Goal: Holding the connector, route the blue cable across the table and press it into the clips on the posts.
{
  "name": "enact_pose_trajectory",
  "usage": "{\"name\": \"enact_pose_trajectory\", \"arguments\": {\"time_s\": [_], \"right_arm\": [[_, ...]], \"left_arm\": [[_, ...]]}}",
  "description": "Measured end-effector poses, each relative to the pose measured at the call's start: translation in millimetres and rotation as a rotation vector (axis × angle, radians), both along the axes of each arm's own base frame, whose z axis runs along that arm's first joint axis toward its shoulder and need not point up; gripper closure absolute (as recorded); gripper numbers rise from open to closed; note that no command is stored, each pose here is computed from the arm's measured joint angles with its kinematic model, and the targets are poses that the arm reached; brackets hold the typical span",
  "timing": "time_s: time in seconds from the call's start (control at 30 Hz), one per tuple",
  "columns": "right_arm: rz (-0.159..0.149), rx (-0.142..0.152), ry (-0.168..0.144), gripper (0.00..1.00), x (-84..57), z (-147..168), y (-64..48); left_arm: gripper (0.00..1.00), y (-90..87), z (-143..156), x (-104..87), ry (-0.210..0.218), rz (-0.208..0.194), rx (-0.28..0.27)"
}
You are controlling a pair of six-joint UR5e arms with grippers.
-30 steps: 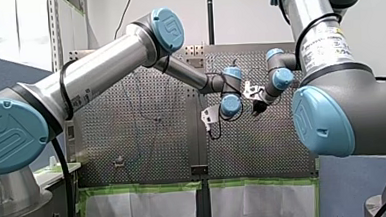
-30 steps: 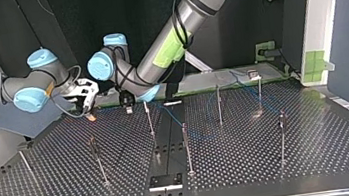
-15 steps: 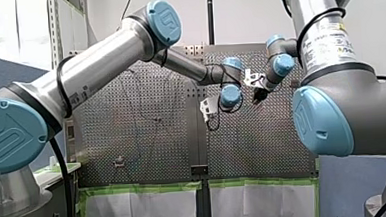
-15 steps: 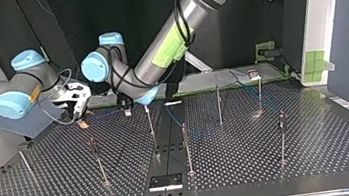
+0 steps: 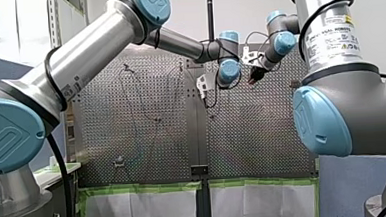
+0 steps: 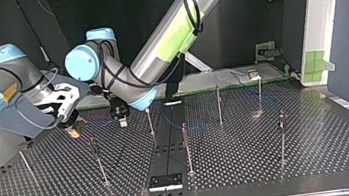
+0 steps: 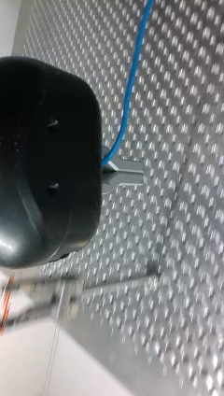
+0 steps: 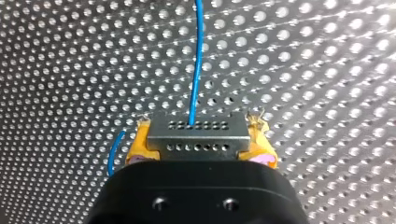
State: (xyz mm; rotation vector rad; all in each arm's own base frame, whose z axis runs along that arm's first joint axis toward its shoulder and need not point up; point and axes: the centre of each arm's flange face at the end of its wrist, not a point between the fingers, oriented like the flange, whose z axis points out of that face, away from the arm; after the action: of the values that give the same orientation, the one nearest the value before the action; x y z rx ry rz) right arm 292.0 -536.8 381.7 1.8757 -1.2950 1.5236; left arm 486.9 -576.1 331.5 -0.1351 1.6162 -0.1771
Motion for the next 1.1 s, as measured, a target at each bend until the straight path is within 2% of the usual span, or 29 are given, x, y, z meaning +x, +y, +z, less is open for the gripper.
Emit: {"name": "enact_pose_trajectory", "arguments": {"time_s": [0.13, 0.27, 0.5, 0.63, 0.83, 1.1], "right_arm": [[-0.006, -0.012, -0.014, 1.00, -2.6, 14.0, 2.6], [-0.009, -0.021, -0.027, 1.00, -4.4, 25.4, 5.3], [0.003, -0.038, -0.048, 1.00, -4.4, 43.1, 11.2], [0.009, -0.048, -0.057, 1.00, -4.3, 53.9, 13.6], [0.013, -0.057, -0.063, 1.00, -4.4, 65.5, 14.2], [0.011, -0.065, -0.073, 1.00, -7.2, 73.5, 11.5]], "left_arm": [[0.97, 3.2, 20.5, -3.2, -0.020, 0.002, -0.013], [0.97, 4.7, 28.9, -4.9, -0.027, 0.002, -0.016], [0.97, 0.2, 35.8, -13.5, -0.029, -0.011, -0.016], [0.97, -2.0, 49.6, -17.9, -0.044, -0.018, -0.028], [0.97, 0.7, 66.0, -12.0, -0.066, -0.011, -0.048], [0.97, 4.7, 67.4, -2.6, -0.074, -0.016, -0.061]]}}
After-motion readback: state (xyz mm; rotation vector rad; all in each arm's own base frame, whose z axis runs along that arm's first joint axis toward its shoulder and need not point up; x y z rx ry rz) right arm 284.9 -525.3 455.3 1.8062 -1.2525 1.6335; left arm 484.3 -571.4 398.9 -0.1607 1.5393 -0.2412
